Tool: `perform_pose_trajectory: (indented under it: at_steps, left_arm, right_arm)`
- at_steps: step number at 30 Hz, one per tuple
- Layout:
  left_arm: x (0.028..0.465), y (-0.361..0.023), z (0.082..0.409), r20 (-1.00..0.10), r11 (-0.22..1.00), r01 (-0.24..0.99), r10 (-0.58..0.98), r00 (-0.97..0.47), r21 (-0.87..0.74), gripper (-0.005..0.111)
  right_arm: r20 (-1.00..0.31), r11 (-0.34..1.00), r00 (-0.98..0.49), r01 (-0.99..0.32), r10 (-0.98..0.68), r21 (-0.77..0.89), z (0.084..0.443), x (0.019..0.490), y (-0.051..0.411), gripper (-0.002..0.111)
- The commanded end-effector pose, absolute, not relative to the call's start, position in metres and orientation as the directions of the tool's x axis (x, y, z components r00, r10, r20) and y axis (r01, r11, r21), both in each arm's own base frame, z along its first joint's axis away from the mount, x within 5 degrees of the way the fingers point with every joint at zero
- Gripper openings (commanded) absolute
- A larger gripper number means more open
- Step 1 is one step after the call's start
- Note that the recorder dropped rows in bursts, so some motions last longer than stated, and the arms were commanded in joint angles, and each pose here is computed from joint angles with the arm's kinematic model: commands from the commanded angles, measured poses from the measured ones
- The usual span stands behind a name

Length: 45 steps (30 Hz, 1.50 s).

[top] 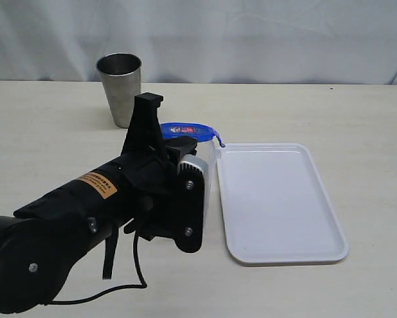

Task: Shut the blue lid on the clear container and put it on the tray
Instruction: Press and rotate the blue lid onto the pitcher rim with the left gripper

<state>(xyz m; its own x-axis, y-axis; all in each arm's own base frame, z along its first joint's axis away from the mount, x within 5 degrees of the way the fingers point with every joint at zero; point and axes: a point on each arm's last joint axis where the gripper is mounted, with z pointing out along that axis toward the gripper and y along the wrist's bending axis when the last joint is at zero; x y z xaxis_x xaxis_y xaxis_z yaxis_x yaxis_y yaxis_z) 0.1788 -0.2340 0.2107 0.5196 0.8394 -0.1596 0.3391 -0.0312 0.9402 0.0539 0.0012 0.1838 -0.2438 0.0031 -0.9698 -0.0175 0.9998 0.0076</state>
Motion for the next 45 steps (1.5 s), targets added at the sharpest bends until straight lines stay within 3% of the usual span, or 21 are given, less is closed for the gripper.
perform_pose_trajectory:
  at_steps: [1, 15, 21, 45]
  left_arm:
    - [0.177, -0.235, 0.209, -0.162, -0.041, 0.353, 0.834, 0.528, 0.935, 0.0]
    - [0.165, -0.24, 0.206, -0.128, -0.097, 0.364, 0.827, 0.547, 0.926, 0.0]
    - [0.168, -0.234, 0.203, -0.12, -0.09, 0.393, 0.87, 0.478, 0.915, 0.0]
    - [0.166, -0.236, 0.203, -0.133, -0.081, 0.396, 0.864, 0.485, 0.915, 0.0]
  right_arm:
    - [-0.97, 1.0, -0.245, -0.018, 0.004, 0.008, 0.183, 0.054, 0.001, 0.005]
    - [-0.97, 1.0, -0.245, -0.018, 0.004, 0.008, 0.183, 0.054, 0.001, 0.005]
    - [-0.97, 1.0, -0.245, -0.018, 0.004, 0.008, 0.183, 0.054, 0.001, 0.005]
    - [-0.97, 1.0, -0.245, -0.018, 0.004, 0.008, 0.183, 0.054, 0.001, 0.005]
